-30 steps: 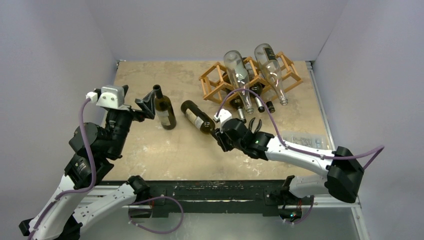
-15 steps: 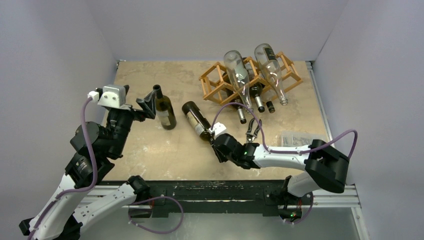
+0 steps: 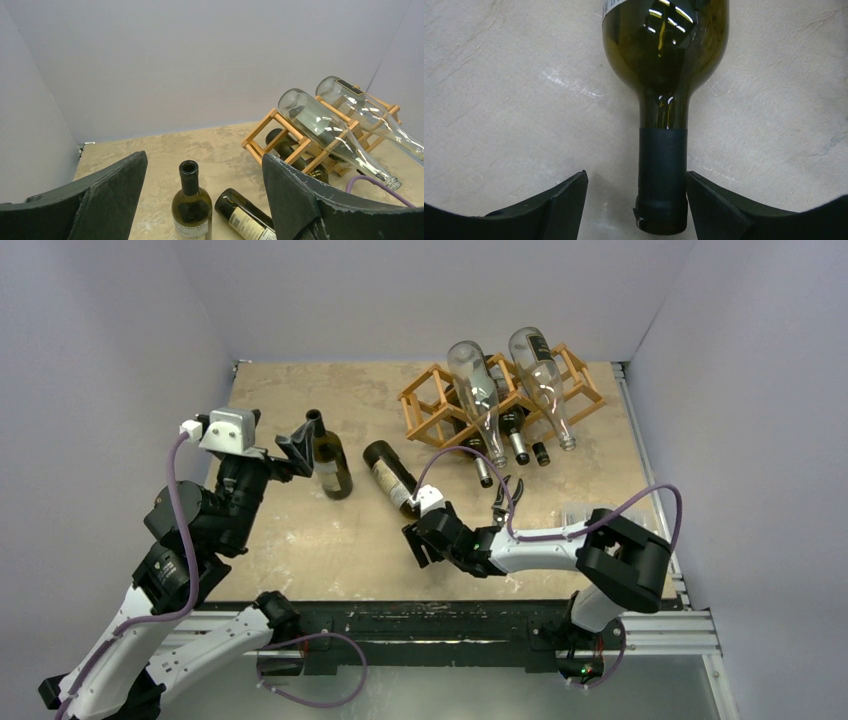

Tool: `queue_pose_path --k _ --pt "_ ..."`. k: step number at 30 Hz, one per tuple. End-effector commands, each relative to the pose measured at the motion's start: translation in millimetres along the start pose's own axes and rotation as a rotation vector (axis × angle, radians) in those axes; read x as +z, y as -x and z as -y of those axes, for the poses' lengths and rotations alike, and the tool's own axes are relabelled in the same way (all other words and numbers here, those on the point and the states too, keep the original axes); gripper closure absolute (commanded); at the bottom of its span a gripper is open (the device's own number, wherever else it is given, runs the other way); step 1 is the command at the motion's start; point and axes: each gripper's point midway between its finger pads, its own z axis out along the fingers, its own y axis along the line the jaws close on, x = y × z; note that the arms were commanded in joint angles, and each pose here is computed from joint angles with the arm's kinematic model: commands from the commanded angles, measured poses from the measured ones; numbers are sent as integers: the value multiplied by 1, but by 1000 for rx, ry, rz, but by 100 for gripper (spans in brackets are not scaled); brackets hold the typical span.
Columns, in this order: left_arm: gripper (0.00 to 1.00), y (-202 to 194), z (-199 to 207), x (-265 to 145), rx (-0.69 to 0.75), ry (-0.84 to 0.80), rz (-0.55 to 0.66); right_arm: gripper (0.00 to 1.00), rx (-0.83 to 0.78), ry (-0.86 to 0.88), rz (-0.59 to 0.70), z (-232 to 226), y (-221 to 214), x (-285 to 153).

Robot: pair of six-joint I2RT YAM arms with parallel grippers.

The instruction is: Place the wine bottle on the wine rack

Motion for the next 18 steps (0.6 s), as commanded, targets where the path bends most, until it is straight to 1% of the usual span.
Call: queue_pose_path --k 1,4,9,18 --pt "16 14 -3 1 -12 14 31 25 -11 -17 114 -9 42 8" --pt "16 16 -2 -1 -24 -1 39 26 -42 -35 135 -11 50 18" --pt "15 15 -3 0 -16 10 35 33 -83 -69 149 -12 57 34" --pt "15 16 -3 0 -15 8 40 35 -88 -110 191 -9 68 52"
